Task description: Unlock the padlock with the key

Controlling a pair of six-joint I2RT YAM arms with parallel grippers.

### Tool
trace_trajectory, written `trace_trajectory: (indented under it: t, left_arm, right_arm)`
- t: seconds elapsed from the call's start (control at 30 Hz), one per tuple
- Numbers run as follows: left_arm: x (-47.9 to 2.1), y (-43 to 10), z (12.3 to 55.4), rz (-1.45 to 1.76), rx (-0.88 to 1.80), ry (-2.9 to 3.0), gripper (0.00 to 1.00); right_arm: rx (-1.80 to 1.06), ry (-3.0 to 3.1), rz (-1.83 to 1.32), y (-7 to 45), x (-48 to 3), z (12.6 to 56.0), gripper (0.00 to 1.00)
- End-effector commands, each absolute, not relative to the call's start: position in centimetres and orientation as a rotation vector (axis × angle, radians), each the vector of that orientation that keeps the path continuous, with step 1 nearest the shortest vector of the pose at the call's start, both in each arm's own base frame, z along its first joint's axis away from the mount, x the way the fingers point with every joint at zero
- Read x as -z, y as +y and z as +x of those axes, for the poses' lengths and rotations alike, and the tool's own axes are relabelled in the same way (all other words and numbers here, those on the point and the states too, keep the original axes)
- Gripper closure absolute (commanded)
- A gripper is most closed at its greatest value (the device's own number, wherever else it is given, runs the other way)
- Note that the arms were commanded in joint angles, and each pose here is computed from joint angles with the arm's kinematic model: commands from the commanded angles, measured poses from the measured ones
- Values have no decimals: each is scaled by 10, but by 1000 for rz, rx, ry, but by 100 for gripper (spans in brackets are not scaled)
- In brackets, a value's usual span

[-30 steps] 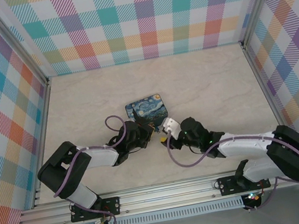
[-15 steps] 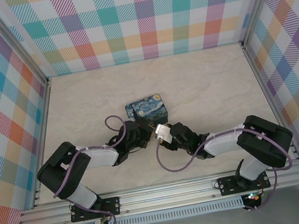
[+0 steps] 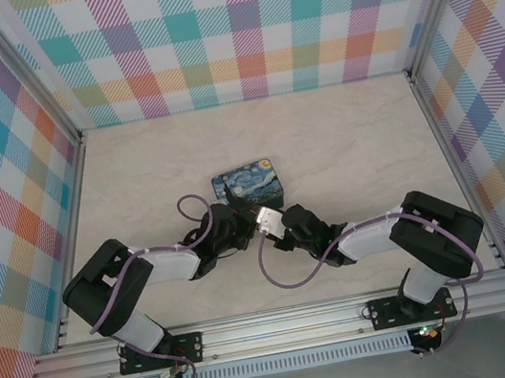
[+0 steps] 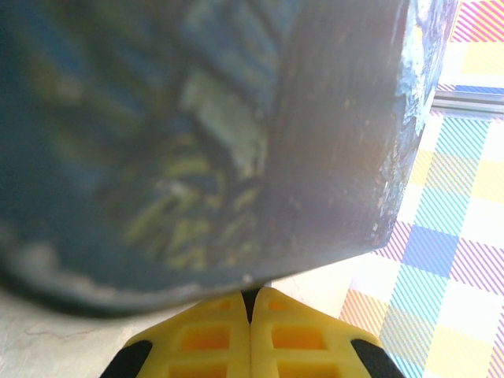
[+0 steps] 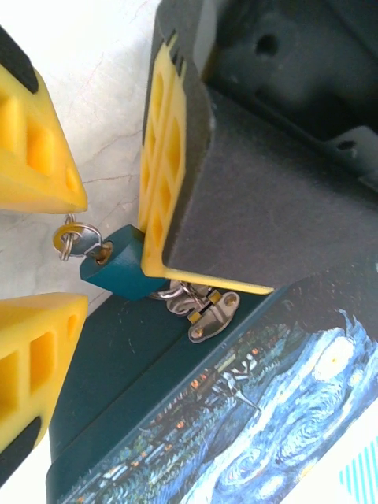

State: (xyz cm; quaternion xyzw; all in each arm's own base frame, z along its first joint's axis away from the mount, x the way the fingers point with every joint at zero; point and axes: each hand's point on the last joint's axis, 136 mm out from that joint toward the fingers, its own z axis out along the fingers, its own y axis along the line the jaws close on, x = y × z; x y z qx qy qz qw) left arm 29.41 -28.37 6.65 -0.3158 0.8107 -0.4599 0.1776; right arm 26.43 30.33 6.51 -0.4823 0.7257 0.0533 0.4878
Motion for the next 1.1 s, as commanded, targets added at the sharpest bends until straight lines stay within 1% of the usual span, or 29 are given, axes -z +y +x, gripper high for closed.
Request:
trace_trajectory:
  t: [0.0,0.47,0.53,0.67,0.8,0.9,1.07]
  left_arm:
    - [-75,-292,291,-867,1326,2298,94]
    - [-77,-292,291,-864,1330,2294,94]
    - [-77,-291,291,-866,1331,2293,94]
    - [-76,-292,290,-866,1328,2300,94]
    - [-75,-291,291,-868,1327,2298,94]
    - [-74,-291,290,-869,1324,2302,94]
    - [-72,-292,290,-869,1321,2308,94]
  right_arm:
    - [-148,1728,-1126,315,-80,271,69]
    - [-108,1753,-1107,315,-73,279,81]
    - [-97,1760,-1100,313,-72,281,84]
    - [-98,1774,-1086,313,-71,282,94]
    - [-118,1789,-1083,315,-71,281,100]
    - [-164,1807,-1075,316,-71,278,100]
    - [-332,1863,-1031,321,-73,270,100]
